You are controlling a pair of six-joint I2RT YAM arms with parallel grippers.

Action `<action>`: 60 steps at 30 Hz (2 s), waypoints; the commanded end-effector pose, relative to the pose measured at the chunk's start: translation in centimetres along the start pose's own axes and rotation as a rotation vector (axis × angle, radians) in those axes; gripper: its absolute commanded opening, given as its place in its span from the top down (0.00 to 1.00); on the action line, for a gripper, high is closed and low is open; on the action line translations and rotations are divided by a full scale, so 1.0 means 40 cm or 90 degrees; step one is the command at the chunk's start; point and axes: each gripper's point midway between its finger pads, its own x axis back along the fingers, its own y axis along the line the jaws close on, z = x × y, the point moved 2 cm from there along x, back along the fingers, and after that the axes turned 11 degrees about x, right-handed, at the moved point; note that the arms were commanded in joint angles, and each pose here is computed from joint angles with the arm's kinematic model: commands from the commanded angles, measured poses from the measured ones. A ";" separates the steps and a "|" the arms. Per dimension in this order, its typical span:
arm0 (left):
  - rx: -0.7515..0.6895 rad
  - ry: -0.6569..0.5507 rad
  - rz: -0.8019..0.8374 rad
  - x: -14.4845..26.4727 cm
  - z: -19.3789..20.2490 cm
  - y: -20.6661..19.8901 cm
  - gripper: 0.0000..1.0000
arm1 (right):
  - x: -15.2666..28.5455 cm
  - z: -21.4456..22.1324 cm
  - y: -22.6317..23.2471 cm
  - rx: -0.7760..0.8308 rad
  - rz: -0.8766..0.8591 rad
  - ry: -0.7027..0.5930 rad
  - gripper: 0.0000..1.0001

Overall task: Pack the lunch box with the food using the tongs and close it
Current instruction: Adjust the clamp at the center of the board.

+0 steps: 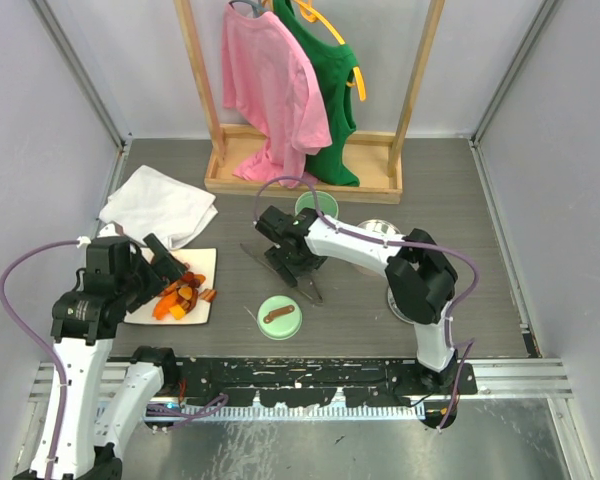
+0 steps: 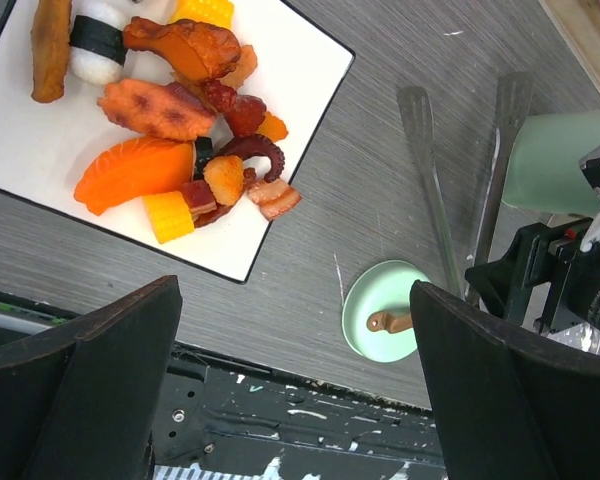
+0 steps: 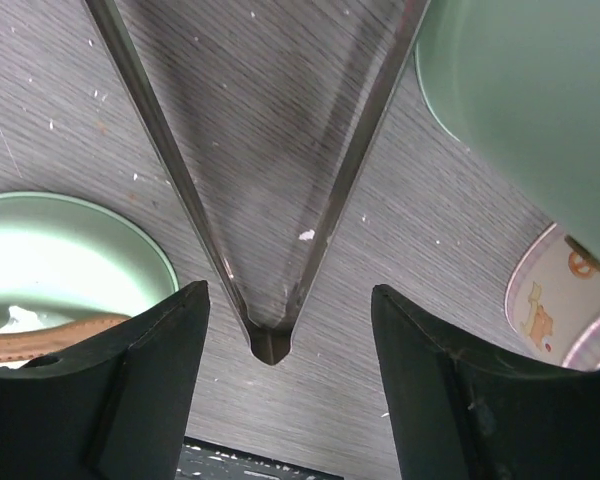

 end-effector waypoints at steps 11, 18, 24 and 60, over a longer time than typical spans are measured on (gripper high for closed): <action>0.000 -0.031 -0.009 0.028 -0.021 0.004 0.02 | -0.021 -0.059 0.035 0.028 -0.045 -0.002 0.19; 0.001 -0.015 -0.008 0.023 -0.011 0.003 0.02 | -0.058 -0.063 0.046 0.034 -0.052 0.006 0.19; -0.006 -0.025 -0.009 0.033 -0.016 0.008 0.02 | -0.093 -0.060 0.036 0.065 -0.047 0.033 0.18; 0.059 0.037 0.006 0.000 -0.001 -0.050 0.02 | 0.185 -0.175 0.290 -0.045 -0.398 -0.281 0.17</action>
